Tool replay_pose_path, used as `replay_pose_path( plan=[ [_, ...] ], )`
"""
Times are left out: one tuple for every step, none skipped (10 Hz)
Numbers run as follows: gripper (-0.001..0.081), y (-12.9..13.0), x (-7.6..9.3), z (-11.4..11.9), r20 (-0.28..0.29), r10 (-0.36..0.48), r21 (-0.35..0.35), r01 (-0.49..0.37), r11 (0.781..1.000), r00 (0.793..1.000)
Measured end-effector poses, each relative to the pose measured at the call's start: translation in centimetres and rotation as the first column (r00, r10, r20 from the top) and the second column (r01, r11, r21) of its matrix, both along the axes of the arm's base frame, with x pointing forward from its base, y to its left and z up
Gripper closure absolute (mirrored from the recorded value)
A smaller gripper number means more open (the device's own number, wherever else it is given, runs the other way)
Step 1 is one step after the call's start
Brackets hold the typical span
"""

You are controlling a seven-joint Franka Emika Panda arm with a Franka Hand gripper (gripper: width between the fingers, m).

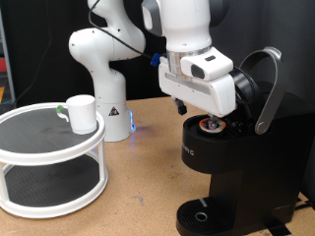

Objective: Make a cup of coffee with the keurig machine

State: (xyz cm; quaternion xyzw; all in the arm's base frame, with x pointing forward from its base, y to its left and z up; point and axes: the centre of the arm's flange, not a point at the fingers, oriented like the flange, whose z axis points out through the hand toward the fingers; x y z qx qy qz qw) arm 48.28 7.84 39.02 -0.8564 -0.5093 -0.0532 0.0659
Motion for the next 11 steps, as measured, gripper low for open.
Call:
replay_pose_path(
  plan=[
    [-0.0002,0.0,0.0,0.0,-0.001,-0.005,0.007,0.005,1.0,1.0],
    [-0.0002,0.1,0.0,0.1,-0.002,-0.013,0.018,0.013,1.0,1.0],
    [-0.0002,0.1,0.0,0.1,-0.004,-0.024,0.033,0.024,0.999,1.0],
    [-0.0002,0.0,0.0,0.2,-0.003,-0.036,0.051,0.036,0.998,0.999],
    [-0.0002,-0.1,0.1,0.7,0.003,-0.048,0.069,0.048,0.997,0.999],
    [-0.0002,-0.3,0.3,1.3,0.014,-0.057,0.083,0.056,0.995,0.998],
    [-0.0002,-0.5,0.3,2.0,0.026,-0.06,0.095,0.058,0.994,0.998],
    [-0.0002,-0.7,0.3,2.7,0.033,-0.057,0.099,0.054,0.994,0.998],
    [-0.0002,-0.8,0.3,3.5,0.046,-0.059,0.103,0.054,0.993,0.997],
    [-0.0002,-0.9,0.2,3.8,0.054,-0.059,0.104,0.053,0.993,0.997],
    [-0.0002,-0.9,0.2,3.7,0.05,-0.06,0.104,0.055,0.993,0.997]
  ],
)
